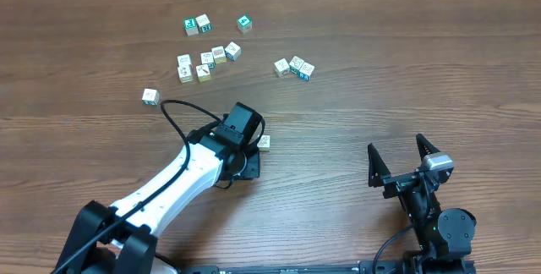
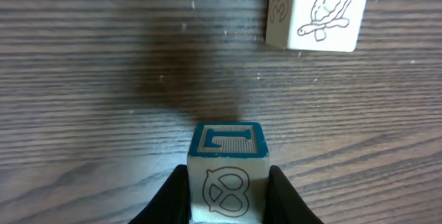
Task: Form a tower
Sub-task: 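Carry the held pretzel block toward the teal P block on the table, then align the held pretzel block above the P block with the left gripper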
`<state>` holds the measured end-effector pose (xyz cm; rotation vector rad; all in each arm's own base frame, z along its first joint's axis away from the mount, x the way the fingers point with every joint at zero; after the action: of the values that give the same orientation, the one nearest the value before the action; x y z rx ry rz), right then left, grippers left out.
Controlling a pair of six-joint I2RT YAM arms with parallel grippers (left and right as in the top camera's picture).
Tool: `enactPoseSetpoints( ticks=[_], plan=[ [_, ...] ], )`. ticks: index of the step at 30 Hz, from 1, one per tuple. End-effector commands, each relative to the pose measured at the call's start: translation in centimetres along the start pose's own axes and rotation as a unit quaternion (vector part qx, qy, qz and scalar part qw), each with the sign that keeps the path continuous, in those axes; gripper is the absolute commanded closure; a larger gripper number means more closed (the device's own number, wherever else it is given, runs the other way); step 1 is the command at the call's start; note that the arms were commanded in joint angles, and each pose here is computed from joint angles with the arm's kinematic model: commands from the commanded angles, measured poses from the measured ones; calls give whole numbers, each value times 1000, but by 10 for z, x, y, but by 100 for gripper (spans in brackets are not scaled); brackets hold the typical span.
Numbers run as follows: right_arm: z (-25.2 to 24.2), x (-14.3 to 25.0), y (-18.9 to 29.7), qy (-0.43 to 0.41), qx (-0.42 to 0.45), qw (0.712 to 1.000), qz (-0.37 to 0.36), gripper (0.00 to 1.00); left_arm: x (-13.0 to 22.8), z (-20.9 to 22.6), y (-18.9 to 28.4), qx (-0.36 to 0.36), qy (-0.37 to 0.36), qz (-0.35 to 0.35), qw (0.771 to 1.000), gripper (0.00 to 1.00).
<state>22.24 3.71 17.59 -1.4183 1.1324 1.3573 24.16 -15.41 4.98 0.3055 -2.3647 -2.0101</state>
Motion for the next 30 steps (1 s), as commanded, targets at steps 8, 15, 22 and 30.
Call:
enactPoseSetpoints(
  ticks=[8, 15, 22, 30],
  plan=[
    [0, 2, 0, 2, 1, 1000, -1, 0, 6, -3, -4, 11, -13, 17, 1000, 96],
    [0, 2, 0, 2, 1, 1000, -1, 0, -2, -21, 5, 62, -8, 22, 998, 96],
    [0, 2, 0, 2, 1, 1000, -1, 0, -9, -39, 7, 104, 7, 15, 994, 96],
    [0, 2, 0, 2, 1, 1000, -1, 0, -2, -42, 0, 102, 14, 34, 994, 96]
  ],
)
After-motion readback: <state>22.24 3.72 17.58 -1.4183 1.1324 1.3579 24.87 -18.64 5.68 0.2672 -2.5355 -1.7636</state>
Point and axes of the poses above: each gripper's point midway between its finger pads, its own y axis back along the fingers, its own z axis along the line the jaws close on, x = y × z, the point moved 2 cm from there along y, back along the fingers, and after that the axes turned 9 degrees about y, right-handed, at the moved point
